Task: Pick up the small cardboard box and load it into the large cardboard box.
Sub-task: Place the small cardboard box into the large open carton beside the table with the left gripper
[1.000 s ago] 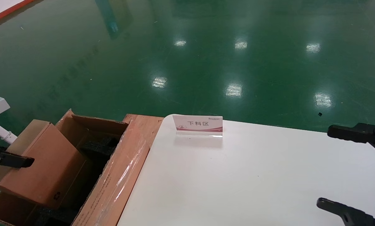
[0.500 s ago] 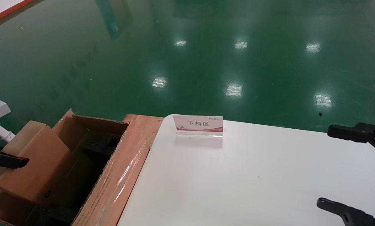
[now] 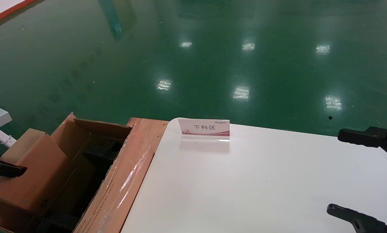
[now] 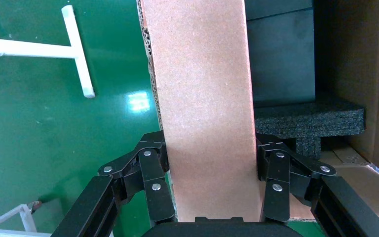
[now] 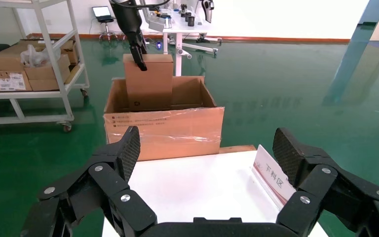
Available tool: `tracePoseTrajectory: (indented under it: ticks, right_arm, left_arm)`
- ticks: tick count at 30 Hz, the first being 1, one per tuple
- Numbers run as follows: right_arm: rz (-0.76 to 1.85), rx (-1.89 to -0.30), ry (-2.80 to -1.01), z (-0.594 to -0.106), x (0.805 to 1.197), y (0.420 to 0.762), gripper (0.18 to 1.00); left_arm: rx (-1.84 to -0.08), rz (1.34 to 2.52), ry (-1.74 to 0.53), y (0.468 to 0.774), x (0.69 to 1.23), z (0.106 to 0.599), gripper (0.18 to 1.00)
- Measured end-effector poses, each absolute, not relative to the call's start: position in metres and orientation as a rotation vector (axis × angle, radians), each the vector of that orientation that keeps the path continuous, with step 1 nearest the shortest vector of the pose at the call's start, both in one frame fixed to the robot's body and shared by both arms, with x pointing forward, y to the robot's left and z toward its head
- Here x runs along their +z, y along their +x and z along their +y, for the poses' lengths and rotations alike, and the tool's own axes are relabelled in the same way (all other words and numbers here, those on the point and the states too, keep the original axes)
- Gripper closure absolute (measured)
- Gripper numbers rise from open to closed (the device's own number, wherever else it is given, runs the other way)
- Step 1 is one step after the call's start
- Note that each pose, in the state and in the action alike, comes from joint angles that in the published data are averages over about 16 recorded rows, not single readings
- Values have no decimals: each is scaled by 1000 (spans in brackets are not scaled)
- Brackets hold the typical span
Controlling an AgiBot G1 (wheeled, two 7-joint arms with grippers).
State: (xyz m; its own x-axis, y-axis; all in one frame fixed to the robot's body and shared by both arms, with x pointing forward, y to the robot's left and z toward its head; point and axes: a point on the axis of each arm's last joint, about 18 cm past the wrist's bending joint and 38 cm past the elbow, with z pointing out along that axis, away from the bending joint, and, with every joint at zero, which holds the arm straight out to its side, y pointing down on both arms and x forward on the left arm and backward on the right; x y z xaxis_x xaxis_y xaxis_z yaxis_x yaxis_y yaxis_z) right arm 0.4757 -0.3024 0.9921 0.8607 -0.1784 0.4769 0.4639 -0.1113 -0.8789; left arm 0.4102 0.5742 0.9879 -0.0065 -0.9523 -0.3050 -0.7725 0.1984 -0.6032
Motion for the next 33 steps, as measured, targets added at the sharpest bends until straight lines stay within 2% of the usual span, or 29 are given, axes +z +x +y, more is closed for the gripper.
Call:
tracePoseTrajectory:
  ticks: [33]
  right_arm:
    - [-229, -552, -1595, -302, 992, 476, 178]
  left_arm:
    - [-327, 1787, -1544, 435, 977, 579, 755]
